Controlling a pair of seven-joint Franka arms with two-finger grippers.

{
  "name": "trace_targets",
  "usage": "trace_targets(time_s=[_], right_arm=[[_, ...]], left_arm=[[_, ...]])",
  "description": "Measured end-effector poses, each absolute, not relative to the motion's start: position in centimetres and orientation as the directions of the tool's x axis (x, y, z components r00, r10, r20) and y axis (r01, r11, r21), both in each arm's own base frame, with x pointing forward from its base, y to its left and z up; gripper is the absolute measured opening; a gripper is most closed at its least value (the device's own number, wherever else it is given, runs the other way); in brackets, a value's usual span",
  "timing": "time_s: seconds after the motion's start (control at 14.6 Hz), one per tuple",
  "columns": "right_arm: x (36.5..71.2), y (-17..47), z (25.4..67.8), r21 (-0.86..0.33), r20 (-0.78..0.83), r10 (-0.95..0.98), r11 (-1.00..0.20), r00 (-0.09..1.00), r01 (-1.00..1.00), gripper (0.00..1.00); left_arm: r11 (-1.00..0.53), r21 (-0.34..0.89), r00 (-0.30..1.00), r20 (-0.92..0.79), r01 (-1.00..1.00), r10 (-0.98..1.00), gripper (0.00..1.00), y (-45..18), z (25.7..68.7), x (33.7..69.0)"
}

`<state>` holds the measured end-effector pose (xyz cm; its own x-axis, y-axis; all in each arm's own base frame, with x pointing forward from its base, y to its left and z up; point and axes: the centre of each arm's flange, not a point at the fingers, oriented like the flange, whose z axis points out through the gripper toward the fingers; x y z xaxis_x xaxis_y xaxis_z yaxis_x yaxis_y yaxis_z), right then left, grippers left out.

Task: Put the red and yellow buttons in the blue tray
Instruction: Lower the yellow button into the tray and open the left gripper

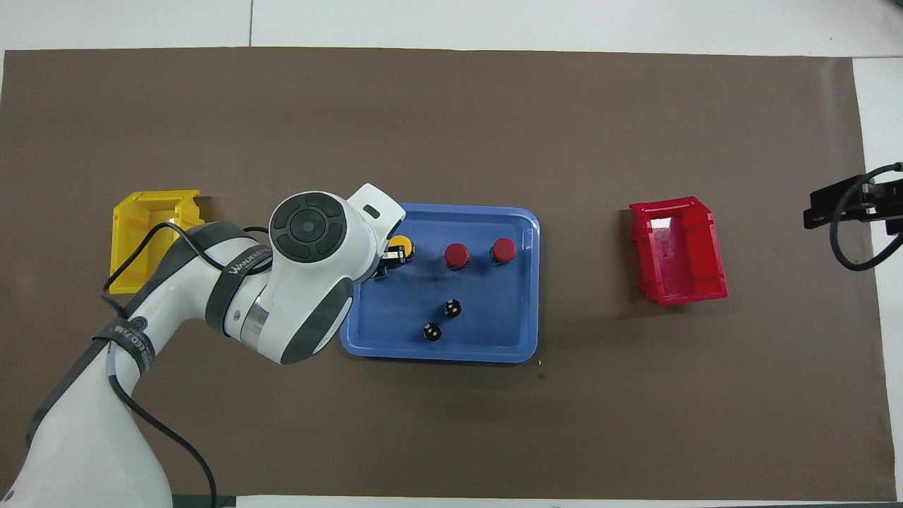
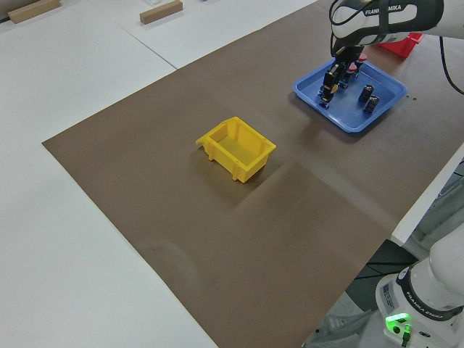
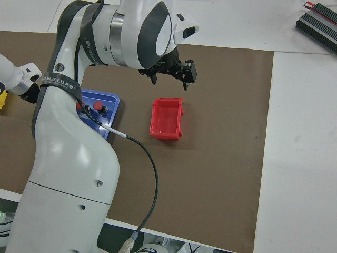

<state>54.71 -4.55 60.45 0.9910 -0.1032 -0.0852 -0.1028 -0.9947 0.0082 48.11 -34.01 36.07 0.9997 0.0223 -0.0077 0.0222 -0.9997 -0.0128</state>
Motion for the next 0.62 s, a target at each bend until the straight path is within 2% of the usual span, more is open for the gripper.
trace_targets(time_s=[0.41, 0.48, 0.62], right_arm=[[54.79, -4.6, 60.19, 0.009, -0.091, -0.104, -0.995, 0.99, -0.104, 1.0], [54.78, -4.6, 60.18, 0.009, -0.092, -0.104, -0.995, 0.99, -0.104, 1.0], [54.77, -4.59, 60.17, 0.009, -0.093, -0.104, -0.995, 0.99, -0.104, 1.0]], left_arm=[[-0.999, -0.037, 0.999, -0.04, 0.012, 0.013, 0.41, -34.35, 35.79, 47.3], [-0.999, -0.037, 0.999, -0.039, 0.014, 0.015, 0.47, -34.32, 35.82, 47.33], [-0.999, -0.033, 0.999, -0.033, 0.021, 0.022, 0.69, -34.28, 36.19, 47.52]])
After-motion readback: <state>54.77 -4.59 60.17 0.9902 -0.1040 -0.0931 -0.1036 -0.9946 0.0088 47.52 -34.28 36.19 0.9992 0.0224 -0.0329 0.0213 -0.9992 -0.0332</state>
